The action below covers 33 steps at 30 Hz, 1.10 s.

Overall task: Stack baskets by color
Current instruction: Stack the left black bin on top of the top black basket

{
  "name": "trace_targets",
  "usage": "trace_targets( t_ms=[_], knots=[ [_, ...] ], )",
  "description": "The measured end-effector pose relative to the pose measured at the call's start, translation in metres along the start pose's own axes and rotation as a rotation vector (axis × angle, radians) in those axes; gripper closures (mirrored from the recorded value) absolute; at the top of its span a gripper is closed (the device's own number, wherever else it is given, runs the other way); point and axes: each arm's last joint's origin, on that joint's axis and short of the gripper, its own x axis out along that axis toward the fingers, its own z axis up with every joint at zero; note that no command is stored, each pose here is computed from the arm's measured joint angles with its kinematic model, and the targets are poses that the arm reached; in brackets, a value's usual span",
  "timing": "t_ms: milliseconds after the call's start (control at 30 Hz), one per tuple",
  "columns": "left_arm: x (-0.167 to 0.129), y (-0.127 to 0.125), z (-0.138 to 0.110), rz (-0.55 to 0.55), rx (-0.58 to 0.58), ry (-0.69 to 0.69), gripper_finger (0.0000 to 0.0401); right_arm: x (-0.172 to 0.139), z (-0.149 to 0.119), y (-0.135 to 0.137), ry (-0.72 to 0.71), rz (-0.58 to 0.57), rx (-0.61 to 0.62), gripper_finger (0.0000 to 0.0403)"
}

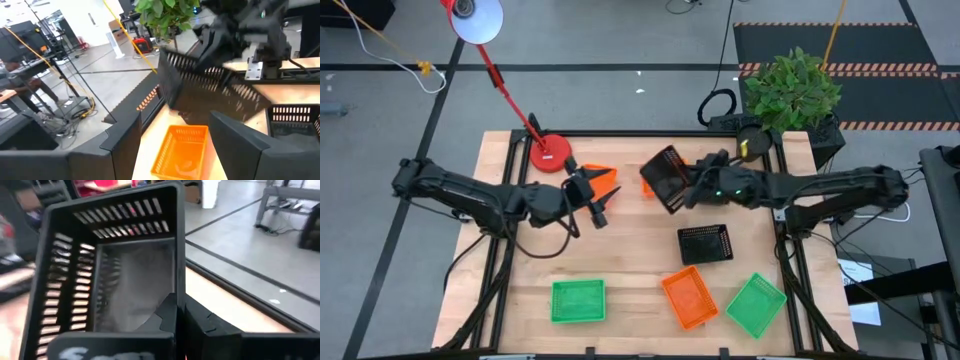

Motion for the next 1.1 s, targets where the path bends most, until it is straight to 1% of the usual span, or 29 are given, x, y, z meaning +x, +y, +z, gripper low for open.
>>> trace_targets(
  t_ms=[67, 167, 367, 467, 667, 767, 900, 967, 1100],
  knots=[
    [-0.002, 0.000, 0.001, -0.003, 0.001, -0.001, 0.0169, -0.010, 0.007, -0.005, -0.023, 0.009, 0.043, 0.0399],
    [-0.002, 0.000, 0.001, -0.003, 0.001, -0.001, 0.0169, -0.024, 0.013, -0.012, -0.040, 0.006, 0.057, 0.0400],
    [-0.002, 0.000, 0.000, -0.004, -0.002, 0.005, 0.0169, -0.044, 0.013, -0.029, -0.036, -0.131, 0.104, 0.0401],
    [-0.002, 0.000, 0.000, -0.004, -0.006, 0.005, 0.0169, -0.050, 0.012, -0.034, -0.029, -0.179, 0.120, 0.0401],
    [-0.002, 0.000, -0.001, -0.006, -0.004, 0.009, 0.0169, -0.053, 0.011, -0.038, -0.029, -0.215, 0.163, 0.0401],
    [-0.002, 0.000, -0.001, -0.006, -0.006, 0.009, 0.0169, -0.054, 0.006, -0.042, -0.015, -0.288, 0.166, 0.0401],
    [-0.002, 0.000, -0.001, -0.006, -0.006, 0.011, 0.0169, -0.054, -0.007, -0.048, 0.006, -0.381, 0.220, 0.0401],
    [-0.002, 0.000, -0.001, -0.006, -0.006, 0.012, 0.0169, -0.053, -0.013, -0.051, 0.022, -0.405, 0.259, 0.0401],
    [-0.002, 0.000, -0.001, -0.005, -0.008, 0.012, 0.0169, -0.047, -0.031, -0.060, 0.058, -0.447, 0.390, 0.0401]
  ],
)
